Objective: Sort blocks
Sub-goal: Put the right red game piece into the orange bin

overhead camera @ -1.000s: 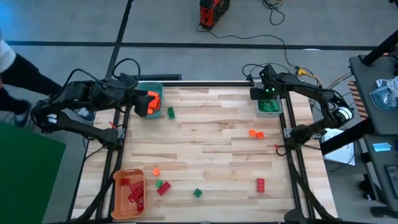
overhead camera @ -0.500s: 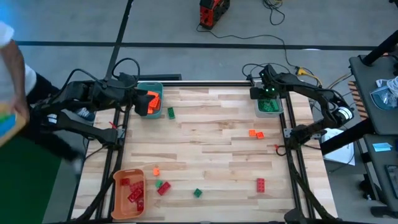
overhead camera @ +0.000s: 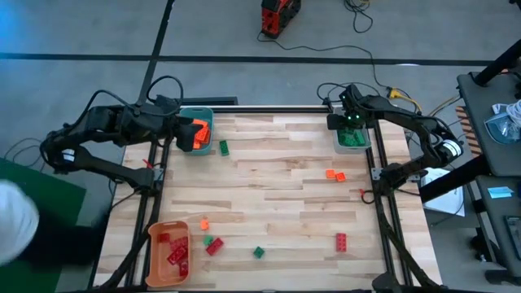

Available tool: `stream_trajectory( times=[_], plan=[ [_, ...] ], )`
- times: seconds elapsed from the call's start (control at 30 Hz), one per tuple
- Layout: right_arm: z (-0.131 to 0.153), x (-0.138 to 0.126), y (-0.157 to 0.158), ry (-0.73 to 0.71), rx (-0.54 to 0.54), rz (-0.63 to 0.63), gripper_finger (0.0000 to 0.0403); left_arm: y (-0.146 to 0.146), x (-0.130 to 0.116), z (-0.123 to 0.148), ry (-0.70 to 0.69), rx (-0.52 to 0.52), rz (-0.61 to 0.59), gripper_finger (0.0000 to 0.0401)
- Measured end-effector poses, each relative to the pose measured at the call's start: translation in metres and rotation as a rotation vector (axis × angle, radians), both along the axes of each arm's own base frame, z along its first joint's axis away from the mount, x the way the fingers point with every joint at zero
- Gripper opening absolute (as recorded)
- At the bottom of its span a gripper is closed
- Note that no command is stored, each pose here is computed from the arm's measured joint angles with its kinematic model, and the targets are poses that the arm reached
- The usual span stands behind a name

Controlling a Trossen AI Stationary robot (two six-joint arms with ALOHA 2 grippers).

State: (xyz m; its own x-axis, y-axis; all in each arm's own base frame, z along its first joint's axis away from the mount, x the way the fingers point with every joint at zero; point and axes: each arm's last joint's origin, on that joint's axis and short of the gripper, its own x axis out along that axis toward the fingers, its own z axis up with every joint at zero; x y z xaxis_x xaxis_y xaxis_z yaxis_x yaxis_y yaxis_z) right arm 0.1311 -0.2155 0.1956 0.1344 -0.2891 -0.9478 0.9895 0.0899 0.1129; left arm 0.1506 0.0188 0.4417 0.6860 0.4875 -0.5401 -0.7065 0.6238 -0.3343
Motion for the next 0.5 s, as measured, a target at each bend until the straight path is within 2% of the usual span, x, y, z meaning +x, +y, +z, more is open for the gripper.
stream_trajectory(
  times=[0.2, 0.5],
  plan=[
    [0.015, -0.001, 0.004, -0.027, -0.050, 0.017, 0.0168, 0.000, 0.000, 0.000, -0.004, -0.005, 0.004, 0.0187],
    [0.077, 0.005, 0.038, -0.193, -0.257, 0.122, 0.0137, 0.000, 0.002, 0.002, -0.046, -0.025, -0.001, 0.0187]
  ],
)
